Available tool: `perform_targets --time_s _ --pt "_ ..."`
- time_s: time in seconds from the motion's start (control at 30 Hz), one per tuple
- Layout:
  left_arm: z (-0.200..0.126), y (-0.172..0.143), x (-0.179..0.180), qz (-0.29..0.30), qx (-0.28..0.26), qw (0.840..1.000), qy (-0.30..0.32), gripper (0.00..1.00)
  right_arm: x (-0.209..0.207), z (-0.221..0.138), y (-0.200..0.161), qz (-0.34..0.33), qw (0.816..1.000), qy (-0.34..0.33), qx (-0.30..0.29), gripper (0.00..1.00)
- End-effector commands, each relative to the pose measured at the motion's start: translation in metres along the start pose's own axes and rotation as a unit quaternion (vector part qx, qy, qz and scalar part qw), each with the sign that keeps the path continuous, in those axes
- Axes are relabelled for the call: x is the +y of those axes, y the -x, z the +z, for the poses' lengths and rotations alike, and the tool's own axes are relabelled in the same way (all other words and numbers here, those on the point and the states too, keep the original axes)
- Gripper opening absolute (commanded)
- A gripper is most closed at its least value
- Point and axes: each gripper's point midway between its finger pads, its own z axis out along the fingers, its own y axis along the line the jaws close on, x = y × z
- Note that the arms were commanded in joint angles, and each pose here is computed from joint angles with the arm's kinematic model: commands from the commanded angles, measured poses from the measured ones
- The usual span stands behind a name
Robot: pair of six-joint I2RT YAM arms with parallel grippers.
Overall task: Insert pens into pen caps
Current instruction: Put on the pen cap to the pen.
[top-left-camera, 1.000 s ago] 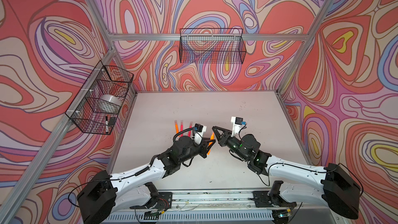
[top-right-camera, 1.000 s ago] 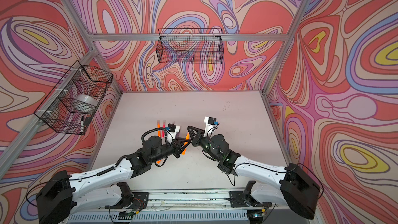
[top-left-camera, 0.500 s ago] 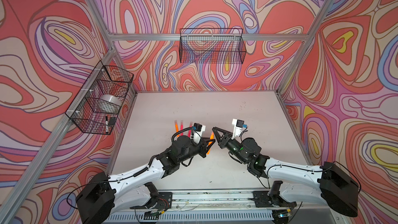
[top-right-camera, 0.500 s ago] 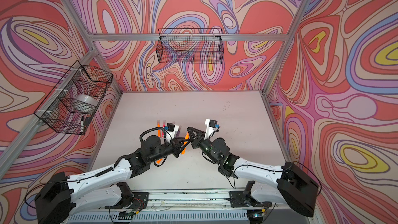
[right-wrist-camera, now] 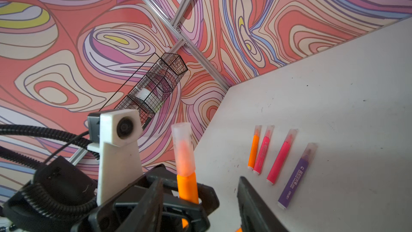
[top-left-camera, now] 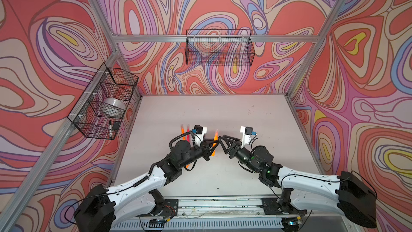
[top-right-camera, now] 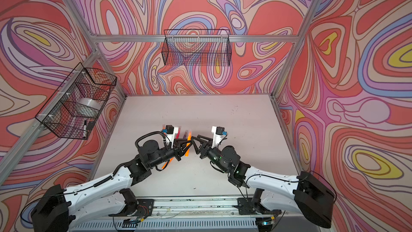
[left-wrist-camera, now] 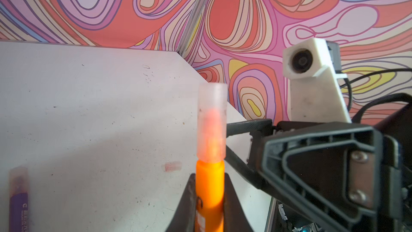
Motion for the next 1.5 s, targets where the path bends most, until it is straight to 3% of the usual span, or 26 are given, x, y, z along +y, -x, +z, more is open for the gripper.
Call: perform_targets --time_s 0.0,0.27,0.43,0.87,1.23,1.47 --pt "-0.005 0.009 -0.011 0.031 -0.021 0.999 -0.025 0.0 -0.004 -0.01 0.004 -0.02 1.0 -0.017 0.0 0.6" --pt "-0.019 0.013 -0.028 0.165 -0.066 0.982 -0.071 0.0 0.032 -0.007 0.024 -0.046 0.999 0.018 0.013 0.64" --pt "-0.023 0.015 -0.031 0.213 -0.072 0.972 -0.07 0.0 0.045 0.002 0.032 -0.056 0.998 0.022 0.023 0.58" --pt "-0.015 0.009 -0.025 0.22 -0.054 0.972 -0.059 0.0 0.054 0.035 0.019 -0.065 0.995 0.015 0.071 0.4" --pt "-0.014 0.009 -0.021 0.217 -0.051 0.974 -0.048 0.0 0.051 0.038 0.009 -0.063 0.994 0.01 0.091 0.3" --pt "-0.014 0.012 -0.019 0.213 -0.053 0.975 -0.038 0.0 0.047 0.036 0.004 -0.064 0.993 0.002 0.096 0.17"
